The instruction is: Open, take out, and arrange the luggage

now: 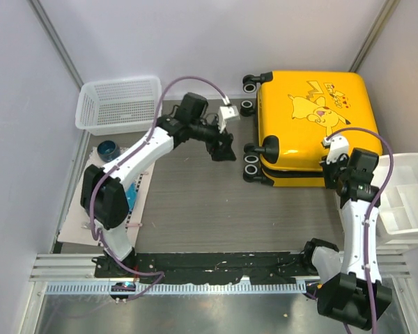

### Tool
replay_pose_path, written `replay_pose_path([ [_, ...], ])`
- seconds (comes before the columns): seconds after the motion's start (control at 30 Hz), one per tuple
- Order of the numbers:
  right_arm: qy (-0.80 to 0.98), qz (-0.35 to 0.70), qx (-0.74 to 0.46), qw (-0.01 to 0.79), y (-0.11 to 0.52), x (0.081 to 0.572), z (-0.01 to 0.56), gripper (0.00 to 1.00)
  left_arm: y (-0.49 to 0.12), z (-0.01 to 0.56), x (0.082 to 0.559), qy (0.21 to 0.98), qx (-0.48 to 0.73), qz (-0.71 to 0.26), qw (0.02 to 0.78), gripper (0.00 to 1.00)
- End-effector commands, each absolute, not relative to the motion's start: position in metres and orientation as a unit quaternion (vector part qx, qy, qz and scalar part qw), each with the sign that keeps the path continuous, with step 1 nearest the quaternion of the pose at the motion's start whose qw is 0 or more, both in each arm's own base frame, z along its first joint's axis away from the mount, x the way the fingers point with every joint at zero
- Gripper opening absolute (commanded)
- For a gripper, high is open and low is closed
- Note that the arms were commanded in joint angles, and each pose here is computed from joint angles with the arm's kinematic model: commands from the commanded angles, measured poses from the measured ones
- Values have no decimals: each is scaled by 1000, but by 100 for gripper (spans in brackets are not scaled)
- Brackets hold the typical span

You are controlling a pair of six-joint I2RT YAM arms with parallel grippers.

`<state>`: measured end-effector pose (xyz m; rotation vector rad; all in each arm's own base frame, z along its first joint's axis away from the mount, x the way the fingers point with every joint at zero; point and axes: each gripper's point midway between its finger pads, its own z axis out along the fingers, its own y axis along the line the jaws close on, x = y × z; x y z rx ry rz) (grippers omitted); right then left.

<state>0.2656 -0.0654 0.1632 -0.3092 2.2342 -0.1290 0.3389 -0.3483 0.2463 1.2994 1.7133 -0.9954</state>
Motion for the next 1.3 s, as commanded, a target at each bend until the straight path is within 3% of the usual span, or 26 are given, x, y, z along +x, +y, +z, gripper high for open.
replay_pose_path([
  [0.0, 902, -16, -146, 406, -47, 248, 138, 9, -363, 228, 307, 659, 551, -376, 347, 78],
  [0.23, 905, -44, -109, 409, -65, 274, 100, 6, -380, 221, 325, 665, 555, -343, 364, 80],
  [0.27, 896, -61, -100, 429, -72, 286, 106, 7, -385, 216, 329, 663, 559, -342, 362, 89],
  [0.37, 883, -76, -85, 455, -83, 309, 108, 9, -400, 208, 330, 645, 587, -332, 359, 91],
  [0.63, 876, -68, -82, 470, -86, 331, 122, 10, -436, 207, 345, 640, 569, -363, 368, 83],
  [0.87, 877, -66, -72, 471, -87, 337, 126, 17, -449, 205, 351, 631, 568, -369, 378, 77],
  [0.9, 875, -62, -76, 474, -85, 336, 130, 19, -450, 206, 351, 631, 567, -373, 378, 74],
  [1.0, 864, -37, -107, 491, -67, 322, 151, 34, -456, 215, 346, 626, 558, -394, 375, 54],
  [1.03, 865, -28, -109, 489, -61, 315, 154, 43, -457, 218, 341, 621, 558, -406, 370, 39],
  [1.07, 861, -10, -113, 495, -53, 311, 161, 48, -458, 224, 337, 618, 557, -414, 371, 31],
  [1.13, 847, 9, -121, 518, -39, 301, 192, 54, -458, 230, 332, 614, 553, -426, 369, 9],
  [1.17, 836, 28, -117, 535, -30, 300, 211, 55, -459, 239, 331, 612, 547, -430, 375, 2],
  [1.27, 827, 50, -122, 547, -16, 282, 230, 55, -459, 255, 329, 604, 541, -439, 387, 0],
])
